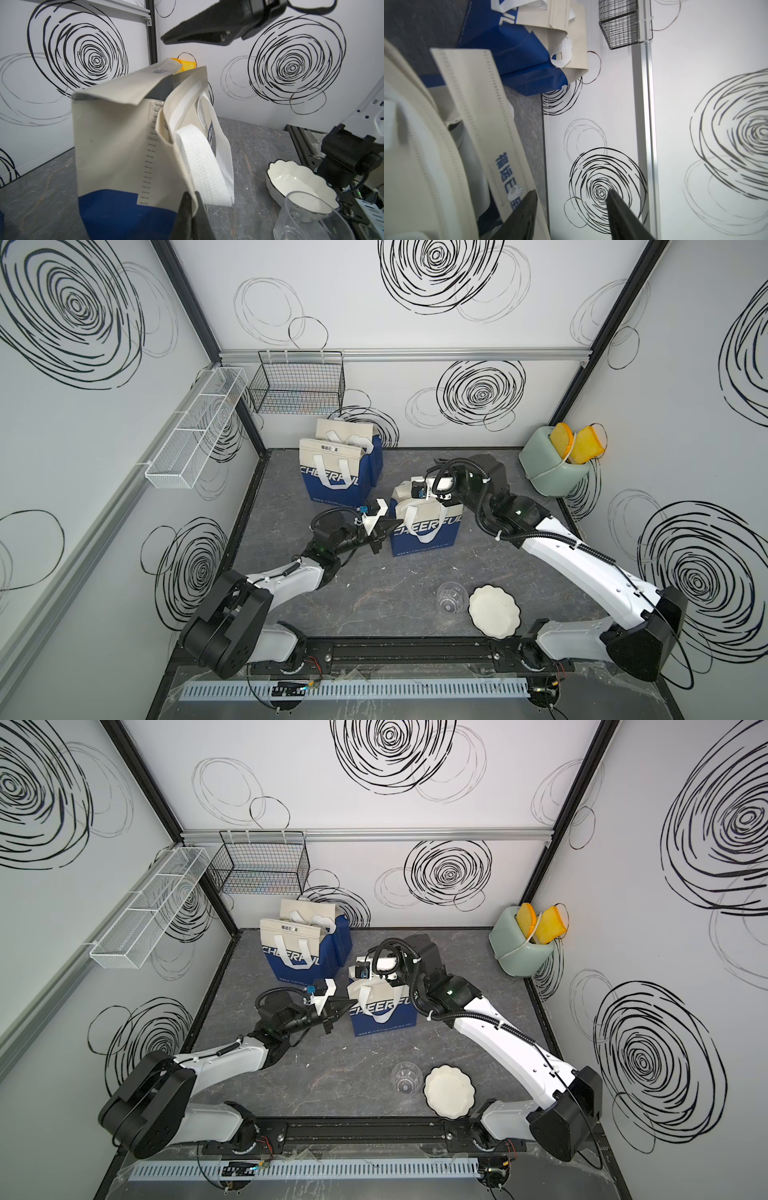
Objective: Open the takeout bag
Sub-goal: Open the takeout bag at the center of the board, then move the takeout bag to the center of the board.
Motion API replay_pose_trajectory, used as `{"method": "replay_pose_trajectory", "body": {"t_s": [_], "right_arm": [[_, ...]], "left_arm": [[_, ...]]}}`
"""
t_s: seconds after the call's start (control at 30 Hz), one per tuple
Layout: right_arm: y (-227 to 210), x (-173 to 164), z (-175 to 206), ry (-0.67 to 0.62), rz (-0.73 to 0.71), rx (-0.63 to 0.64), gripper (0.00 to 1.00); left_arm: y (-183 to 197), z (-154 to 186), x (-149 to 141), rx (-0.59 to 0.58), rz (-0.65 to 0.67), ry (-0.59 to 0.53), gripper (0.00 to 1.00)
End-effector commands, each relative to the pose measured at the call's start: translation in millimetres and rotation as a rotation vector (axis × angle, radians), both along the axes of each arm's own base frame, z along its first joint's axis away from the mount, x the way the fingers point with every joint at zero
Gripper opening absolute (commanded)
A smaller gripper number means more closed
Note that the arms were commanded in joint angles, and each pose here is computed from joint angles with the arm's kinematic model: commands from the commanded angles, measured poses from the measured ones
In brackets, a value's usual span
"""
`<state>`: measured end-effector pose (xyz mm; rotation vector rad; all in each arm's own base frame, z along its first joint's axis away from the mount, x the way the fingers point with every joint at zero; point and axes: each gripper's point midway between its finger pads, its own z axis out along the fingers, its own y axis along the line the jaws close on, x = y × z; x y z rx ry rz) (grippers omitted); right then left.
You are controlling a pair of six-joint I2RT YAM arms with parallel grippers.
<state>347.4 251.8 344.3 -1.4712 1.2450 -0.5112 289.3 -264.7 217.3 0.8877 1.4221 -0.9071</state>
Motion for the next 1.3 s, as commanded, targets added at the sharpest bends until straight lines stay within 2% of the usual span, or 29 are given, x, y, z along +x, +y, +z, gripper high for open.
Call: {"method": "replay_pose_trajectory", "body": {"t_s": [0.0, 0.07, 0.2, 0.47, 0.57, 0.63, 0.7, 0.8, 0.87, 0.93, 1.07, 1.17, 1.27], "right_arm": [[3, 4, 26, -0.007, -0.002, 0.134, 0.62], [2, 7, 25, 0.007, -0.009, 0.155, 0.63], [1, 7, 26, 0.029, -0.026, 0.208, 0.64], [-10, -5, 38, 0.147, -0.077, 0.526, 0.69], [-22, -11, 53, 0.183, -0.101, 0.715, 0.76], [-32, -14, 59, 0.218, -0.114, 0.831, 0.79], [-38, -18, 61, 0.252, -0.125, 0.909, 0.8], [-48, -24, 64, 0.316, -0.179, 1.028, 0.83], [-49, -32, 63, 0.38, -0.185, 1.076, 0.82], [-39, -47, 58, 0.477, -0.13, 1.112, 0.81], [-6, -80, 44, 0.627, -0.026, 1.135, 0.75], [37, -112, 32, 0.7, 0.064, 1.09, 0.75], [73, -129, 10, 0.767, 0.048, 1.053, 0.75]], "left_arm": [[1, 17, -9, -0.019, -0.017, -0.07, 0.18], [1, 20, -10, -0.024, -0.01, -0.073, 0.29], [1, 22, -10, -0.023, -0.004, -0.069, 0.34], [10, 35, -12, -0.052, 0.063, -0.062, 0.54], [19, 43, -15, -0.1, 0.125, -0.049, 0.66], [25, 49, -16, -0.131, 0.161, -0.021, 0.68], [37, 53, -9, -0.15, 0.257, 0.024, 0.7], [83, 62, 16, -0.248, 0.556, 0.155, 0.83], [120, 62, 27, -0.301, 0.745, 0.255, 0.87], [149, 62, 31, -0.352, 0.835, 0.343, 0.87], [177, 63, 28, -0.378, 0.875, 0.427, 0.85], [186, 67, 21, -0.367, 0.901, 0.429, 0.85], [200, 78, 15, -0.369, 0.964, 0.394, 0.86]]}}
